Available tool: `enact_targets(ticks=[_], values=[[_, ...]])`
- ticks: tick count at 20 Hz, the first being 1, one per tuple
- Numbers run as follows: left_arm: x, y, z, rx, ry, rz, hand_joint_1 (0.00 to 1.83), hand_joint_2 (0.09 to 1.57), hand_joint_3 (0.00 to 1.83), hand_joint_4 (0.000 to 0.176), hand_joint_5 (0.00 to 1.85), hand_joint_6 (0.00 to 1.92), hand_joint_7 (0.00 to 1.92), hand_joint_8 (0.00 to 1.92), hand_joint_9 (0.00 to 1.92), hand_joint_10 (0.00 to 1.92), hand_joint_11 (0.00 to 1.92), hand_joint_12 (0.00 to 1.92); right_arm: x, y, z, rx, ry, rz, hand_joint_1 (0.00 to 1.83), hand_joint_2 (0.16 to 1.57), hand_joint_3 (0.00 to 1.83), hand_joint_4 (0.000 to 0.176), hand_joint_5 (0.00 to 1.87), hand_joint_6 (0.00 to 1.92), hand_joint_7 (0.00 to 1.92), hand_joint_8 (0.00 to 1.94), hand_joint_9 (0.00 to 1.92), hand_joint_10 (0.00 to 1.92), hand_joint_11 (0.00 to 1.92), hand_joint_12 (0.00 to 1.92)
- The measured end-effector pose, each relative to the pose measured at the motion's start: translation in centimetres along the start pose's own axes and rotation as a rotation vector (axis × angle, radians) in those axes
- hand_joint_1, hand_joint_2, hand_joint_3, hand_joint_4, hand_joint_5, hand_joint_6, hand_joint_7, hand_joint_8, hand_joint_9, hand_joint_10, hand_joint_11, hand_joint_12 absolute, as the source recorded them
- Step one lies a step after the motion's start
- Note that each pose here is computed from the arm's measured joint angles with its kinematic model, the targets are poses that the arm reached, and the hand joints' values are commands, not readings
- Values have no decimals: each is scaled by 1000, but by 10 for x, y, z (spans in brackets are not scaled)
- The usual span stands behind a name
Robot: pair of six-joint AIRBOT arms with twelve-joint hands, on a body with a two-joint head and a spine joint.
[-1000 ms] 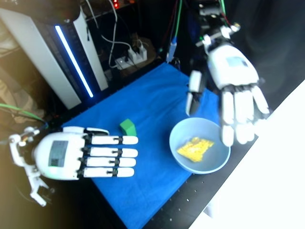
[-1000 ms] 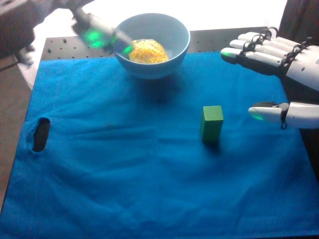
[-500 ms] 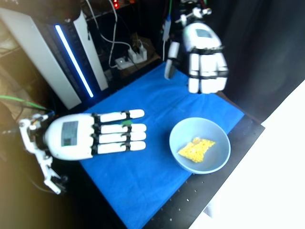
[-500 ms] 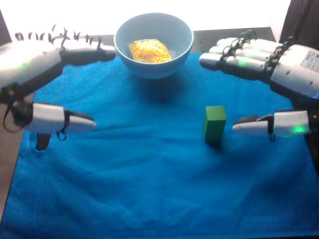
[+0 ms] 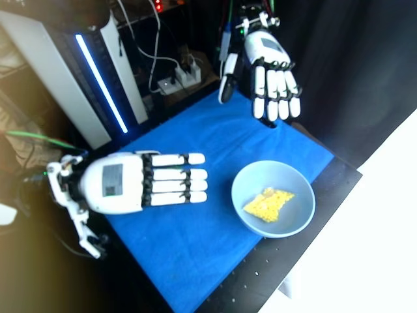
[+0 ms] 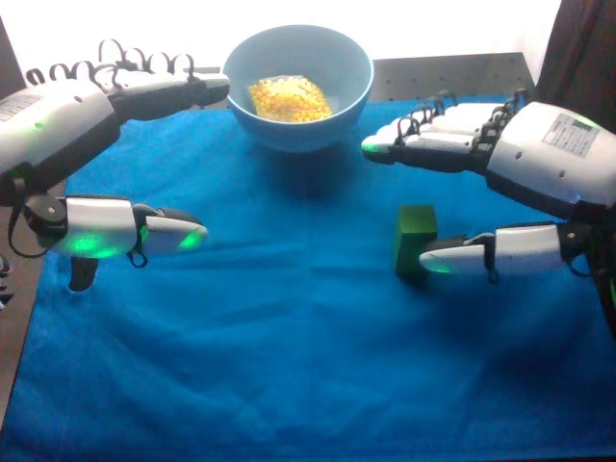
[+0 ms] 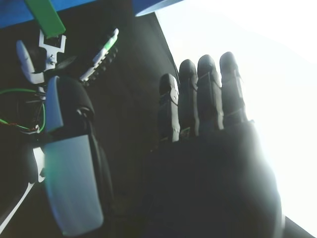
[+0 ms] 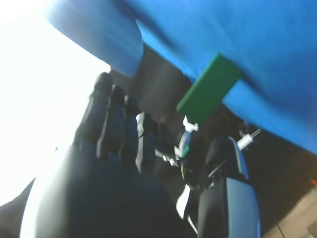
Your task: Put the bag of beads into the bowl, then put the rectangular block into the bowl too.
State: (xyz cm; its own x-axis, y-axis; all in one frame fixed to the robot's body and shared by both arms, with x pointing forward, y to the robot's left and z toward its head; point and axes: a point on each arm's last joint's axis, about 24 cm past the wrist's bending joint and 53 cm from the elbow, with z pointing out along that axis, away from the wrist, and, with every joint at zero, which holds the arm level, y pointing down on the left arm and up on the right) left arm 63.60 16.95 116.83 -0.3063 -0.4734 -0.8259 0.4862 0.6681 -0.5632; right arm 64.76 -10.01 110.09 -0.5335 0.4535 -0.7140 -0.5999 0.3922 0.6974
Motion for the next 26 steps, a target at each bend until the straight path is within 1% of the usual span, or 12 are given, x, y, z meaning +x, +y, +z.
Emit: enact_targets(ticks=[1, 2, 4, 5, 6, 7, 8, 9, 15, 18, 21, 26], values=[[-2, -1, 0, 4, -8, -1, 853, 992, 1, 42, 266, 1, 256, 1, 178, 2, 0, 221, 4, 0, 2, -1, 6, 1, 758, 1128, 1, 11, 494, 4, 694, 19, 687, 35, 179, 1019], [-4, -1, 0, 6, -16, -5, 876, 990, 0, 40, 274, 2, 278, 4, 192, 5, 0, 250, 7, 0, 4, -3, 12, 3, 791, 1128, 0, 0, 552, 11, 788, 52, 771, 87, 244, 1211], [-4, -2, 0, 8, -19, -8, 879, 987, 0, 40, 276, 2, 279, 2, 196, 5, 0, 258, 8, 0, 5, -3, 14, 1, 797, 1131, 0, 0, 645, 0, 855, 171, 636, 769, 322, 1486], [-4, -2, 0, 8, -18, -8, 871, 985, 0, 40, 275, 1, 281, 2, 206, 6, 0, 300, 6, 0, 7, -2, 10, 0, 838, 1129, 0, 0, 807, 25, 872, 554, 661, 1125, 404, 1713], [-4, -2, 0, 9, -19, -8, 871, 985, 0, 40, 275, 1, 281, 2, 206, 6, 0, 300, 5, 0, 7, -1, 6, 2, 838, 1129, 0, 0, 807, 25, 872, 554, 661, 1125, 404, 1713], [-4, -1, -1, 7, -18, -8, 863, 987, 0, 33, 267, 0, 278, 0, 209, 4, 0, 344, 3, 0, 8, -2, 1, 3, 963, 1186, 1, 119, 824, 1169, 850, 1015, 714, 1426, 516, 1898], [-3, 0, -1, 5, -16, -8, 871, 987, 0, 26, 276, 4, 290, 5, 215, 6, 0, 353, 3, 0, 8, -2, -1, 4, 1020, 1172, 0, 36, 866, 1147, 932, 1079, 833, 1445, 663, 1879], [-3, 0, -1, 2, -14, -9, 872, 988, 0, 23, 278, 4, 293, 5, 216, 6, 0, 355, 2, 0, 8, -3, -3, 11, 1046, 1171, 0, 0, 876, 1143, 967, 1056, 900, 1388, 745, 1797], [-1, 5, -3, -14, -11, -16, 851, 978, 0, 38, 290, 3, 306, 3, 224, 3, 0, 416, -6, 1, 11, -6, -15, -7, 1111, 1201, 1, 0, 821, 1230, 972, 1269, 977, 1606, 884, 1894], [-1, 6, -3, -17, -11, -18, 833, 973, 0, 45, 296, 1, 300, 4, 209, 2, 0, 301, -15, 14, 20, -44, -28, -25, 1111, 1200, 0, 0, 824, 1219, 1021, 1176, 1058, 1458, 1021, 1719], [0, 6, -3, -19, -8, -18, 814, 973, 0, 65, 291, 0, 298, 1, 211, 3, 0, 310, -48, 47, 39, -135, -87, -70, 1121, 1173, 0, 0, 872, 1148, 1008, 1203, 1049, 1562, 948, 1832], [4, 11, -3, -33, -2, -28, 791, 983, 1, 56, 298, 1, 272, 1, 213, 1, 0, 237, -123, 77, 69, -224, -281, -86, 1128, 1166, 0, 0, 884, 1123, 977, 1286, 1037, 1595, 1001, 1803]])
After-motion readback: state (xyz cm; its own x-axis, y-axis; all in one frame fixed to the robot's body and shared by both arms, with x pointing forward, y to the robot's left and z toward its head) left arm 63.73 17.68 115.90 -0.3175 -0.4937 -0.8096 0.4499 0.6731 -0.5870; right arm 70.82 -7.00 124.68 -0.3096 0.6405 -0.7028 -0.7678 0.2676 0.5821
